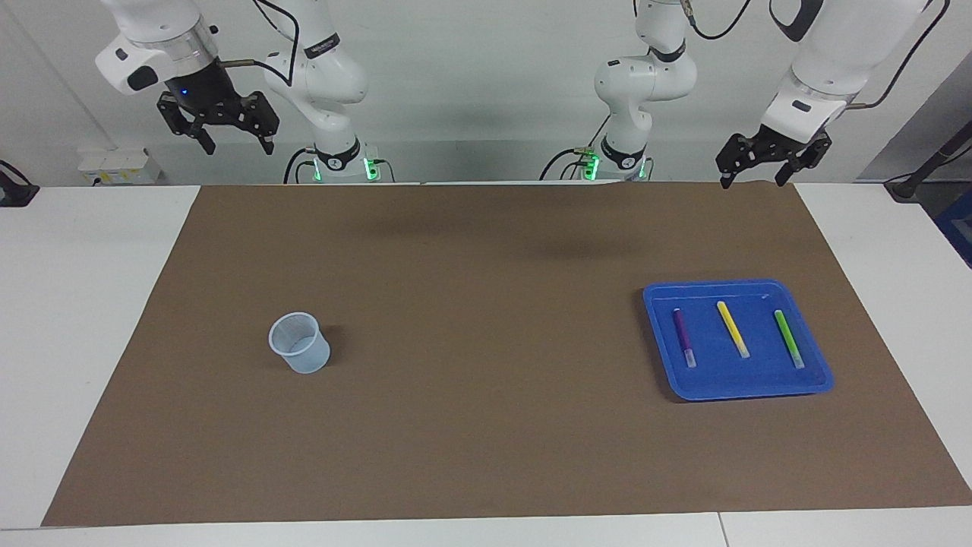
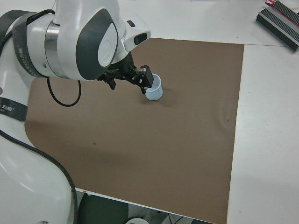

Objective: Right arm passes pens to left for tray arrangement

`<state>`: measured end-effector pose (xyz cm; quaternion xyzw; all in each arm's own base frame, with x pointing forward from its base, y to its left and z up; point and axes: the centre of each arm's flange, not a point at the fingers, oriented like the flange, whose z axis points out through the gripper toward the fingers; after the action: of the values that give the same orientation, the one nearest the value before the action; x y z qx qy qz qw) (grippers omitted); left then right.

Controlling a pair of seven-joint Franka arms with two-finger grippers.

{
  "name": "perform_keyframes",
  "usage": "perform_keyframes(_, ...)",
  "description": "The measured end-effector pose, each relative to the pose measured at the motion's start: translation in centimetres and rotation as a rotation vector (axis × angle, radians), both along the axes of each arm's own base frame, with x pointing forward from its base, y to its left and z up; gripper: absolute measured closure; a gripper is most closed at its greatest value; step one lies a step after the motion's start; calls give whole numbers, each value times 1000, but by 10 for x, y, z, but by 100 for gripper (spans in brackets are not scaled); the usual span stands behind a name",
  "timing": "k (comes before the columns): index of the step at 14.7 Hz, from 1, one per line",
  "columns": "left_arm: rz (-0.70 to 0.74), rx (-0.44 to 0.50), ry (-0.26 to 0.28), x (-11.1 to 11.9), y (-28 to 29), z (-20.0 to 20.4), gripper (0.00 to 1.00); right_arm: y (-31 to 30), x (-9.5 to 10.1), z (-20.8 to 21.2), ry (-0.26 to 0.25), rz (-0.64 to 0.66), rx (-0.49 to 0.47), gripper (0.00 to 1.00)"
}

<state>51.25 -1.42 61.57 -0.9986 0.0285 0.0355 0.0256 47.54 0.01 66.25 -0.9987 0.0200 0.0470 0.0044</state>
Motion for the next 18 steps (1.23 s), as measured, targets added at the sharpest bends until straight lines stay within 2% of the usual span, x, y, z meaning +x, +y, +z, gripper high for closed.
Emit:
perform_keyframes(8,31,-5,10,-8,14,-7,0,0,0,0,0,0,0,0)
perform_keyframes(12,42,-41,9,-9,10,-7,0,0,0,0,0,0,0,0)
perform_keyframes(18,37,-43,7,-10,6,-6,0,0,0,0,0,0,0,0)
